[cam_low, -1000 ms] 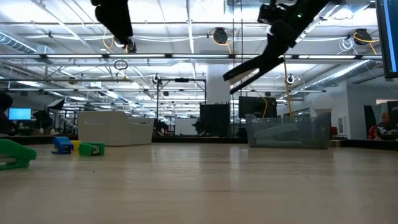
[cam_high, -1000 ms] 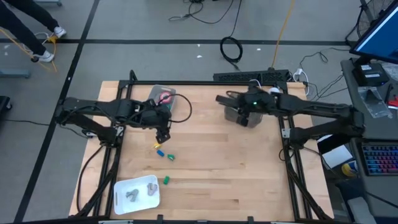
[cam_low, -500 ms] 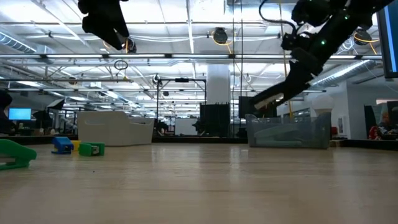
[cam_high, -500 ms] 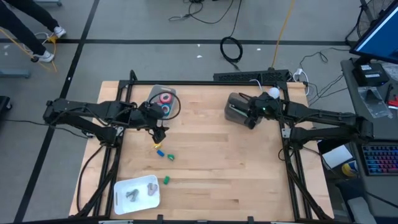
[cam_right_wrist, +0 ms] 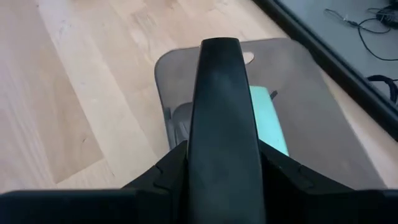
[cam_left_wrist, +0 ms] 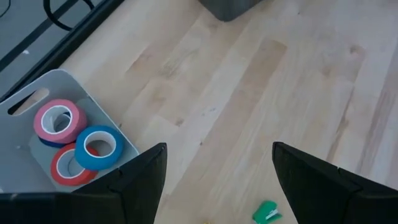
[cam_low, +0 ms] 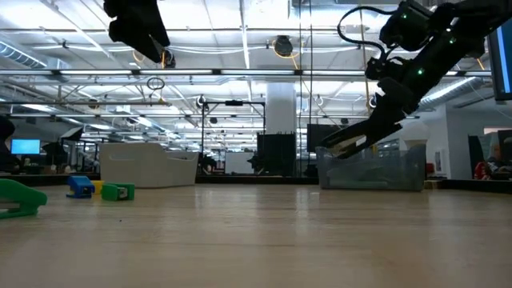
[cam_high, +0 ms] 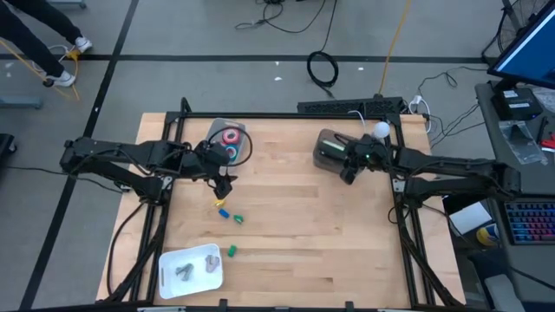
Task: Pick and place Stapler, Stapler remover, tape
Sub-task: Put the black stapler into the black bin
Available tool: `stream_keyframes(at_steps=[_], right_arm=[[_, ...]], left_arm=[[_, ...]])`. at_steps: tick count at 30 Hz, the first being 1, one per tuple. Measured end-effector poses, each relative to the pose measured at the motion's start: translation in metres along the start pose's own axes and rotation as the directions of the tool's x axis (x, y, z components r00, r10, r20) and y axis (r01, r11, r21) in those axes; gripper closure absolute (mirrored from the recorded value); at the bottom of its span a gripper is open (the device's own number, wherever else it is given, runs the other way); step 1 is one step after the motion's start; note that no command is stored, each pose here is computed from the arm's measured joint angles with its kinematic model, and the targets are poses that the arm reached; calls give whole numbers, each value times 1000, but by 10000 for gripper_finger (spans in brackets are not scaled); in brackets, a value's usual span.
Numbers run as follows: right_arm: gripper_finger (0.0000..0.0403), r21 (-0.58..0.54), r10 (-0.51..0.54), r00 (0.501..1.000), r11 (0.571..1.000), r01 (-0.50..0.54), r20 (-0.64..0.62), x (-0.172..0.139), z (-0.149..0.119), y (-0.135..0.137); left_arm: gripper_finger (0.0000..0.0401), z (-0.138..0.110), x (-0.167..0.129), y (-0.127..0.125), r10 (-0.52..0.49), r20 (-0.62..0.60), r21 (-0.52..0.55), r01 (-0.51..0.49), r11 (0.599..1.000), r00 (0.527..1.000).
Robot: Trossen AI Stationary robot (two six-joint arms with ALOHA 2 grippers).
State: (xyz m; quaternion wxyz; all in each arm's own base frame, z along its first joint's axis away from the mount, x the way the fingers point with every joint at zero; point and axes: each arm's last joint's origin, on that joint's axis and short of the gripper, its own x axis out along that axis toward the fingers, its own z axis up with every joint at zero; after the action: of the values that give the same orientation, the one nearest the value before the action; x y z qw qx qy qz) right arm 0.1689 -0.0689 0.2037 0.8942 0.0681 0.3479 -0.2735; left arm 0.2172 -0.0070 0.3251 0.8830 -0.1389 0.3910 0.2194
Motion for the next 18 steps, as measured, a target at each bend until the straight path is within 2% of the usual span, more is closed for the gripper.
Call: stream_keyframes(at_steps=[5,7,12,18], right_arm=[[269,2,0,1000,1000,0,2,6,-10,0],[269,2,0,1000,1000,0,2,7,-12,0],[269,9,22,1000,1000,-22,11,11,-19,0],[269,28,2,1000,1000,-2,16,17,-29,-4]], left_arm=[[114,-1,4,5,-20,62,-24,22,999,998],[118,-4,7,8,-60,110,-48,66,997,992],[127,-25,15,19,-157,208,-86,178,980,965],[126,-51,18,30,-200,315,-126,249,960,928]])
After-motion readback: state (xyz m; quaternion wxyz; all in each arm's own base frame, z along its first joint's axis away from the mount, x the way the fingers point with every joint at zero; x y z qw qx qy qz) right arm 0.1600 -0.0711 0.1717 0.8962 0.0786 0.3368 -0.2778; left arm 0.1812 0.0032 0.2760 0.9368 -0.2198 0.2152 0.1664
